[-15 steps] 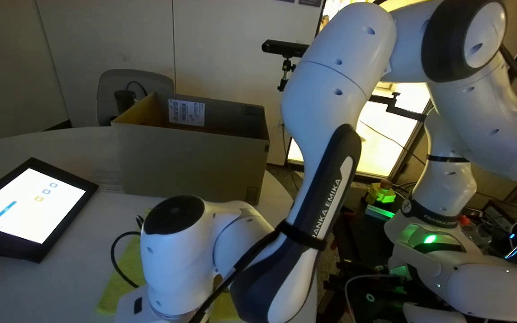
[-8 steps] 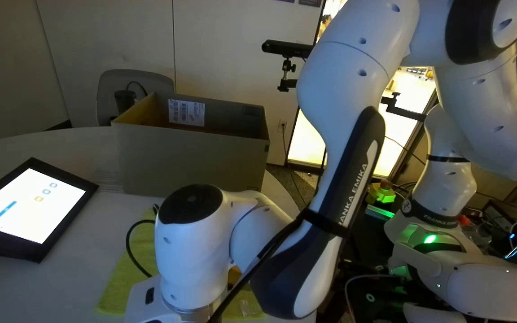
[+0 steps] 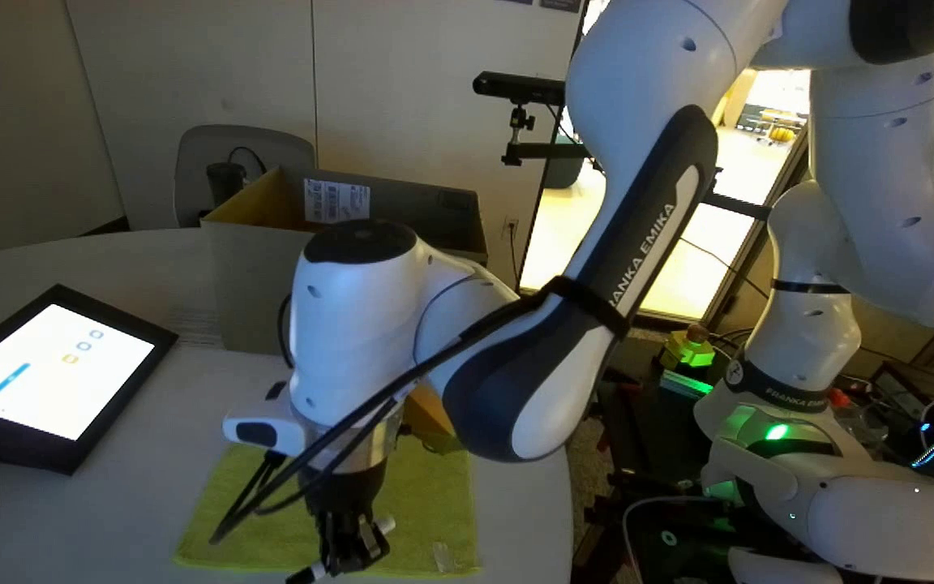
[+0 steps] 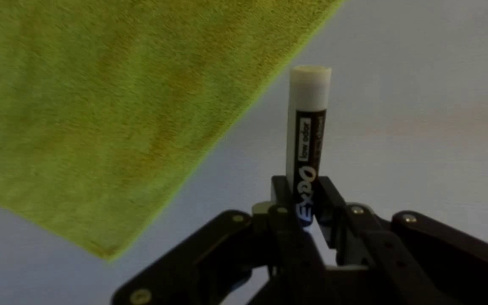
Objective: Put the marker on the towel, then fold the towel, and then put the towel in the box
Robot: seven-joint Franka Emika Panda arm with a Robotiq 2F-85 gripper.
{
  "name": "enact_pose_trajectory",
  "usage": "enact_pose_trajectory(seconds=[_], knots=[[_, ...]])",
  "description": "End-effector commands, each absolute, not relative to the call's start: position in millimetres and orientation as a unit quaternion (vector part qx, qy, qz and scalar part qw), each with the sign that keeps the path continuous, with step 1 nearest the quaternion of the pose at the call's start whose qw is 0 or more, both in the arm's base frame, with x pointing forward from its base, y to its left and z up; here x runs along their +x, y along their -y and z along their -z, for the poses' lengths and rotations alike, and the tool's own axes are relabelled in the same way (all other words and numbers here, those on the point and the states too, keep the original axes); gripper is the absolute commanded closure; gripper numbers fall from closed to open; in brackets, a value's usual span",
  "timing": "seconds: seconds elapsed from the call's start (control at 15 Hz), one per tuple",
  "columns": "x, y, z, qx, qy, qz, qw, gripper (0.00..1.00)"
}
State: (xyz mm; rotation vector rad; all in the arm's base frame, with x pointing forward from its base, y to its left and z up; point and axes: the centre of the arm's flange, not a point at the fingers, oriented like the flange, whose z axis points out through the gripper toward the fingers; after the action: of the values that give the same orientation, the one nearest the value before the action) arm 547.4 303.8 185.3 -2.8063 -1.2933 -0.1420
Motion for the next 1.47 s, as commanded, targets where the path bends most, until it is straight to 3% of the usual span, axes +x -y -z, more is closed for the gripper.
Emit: enact_pose_trajectory(seconds=[0.0,0.93,1.4], knots=[[545.1,-255.5,-185.9,-0.942,0.328,0.069,0.013,0.95],[570.5,-152.0,-99.0,-0.992,-0.03,0.115,-0.042,0.94],[567.5,-151.5,-85.8,-0.988,-0.09,0.11,-0.067,0.92]])
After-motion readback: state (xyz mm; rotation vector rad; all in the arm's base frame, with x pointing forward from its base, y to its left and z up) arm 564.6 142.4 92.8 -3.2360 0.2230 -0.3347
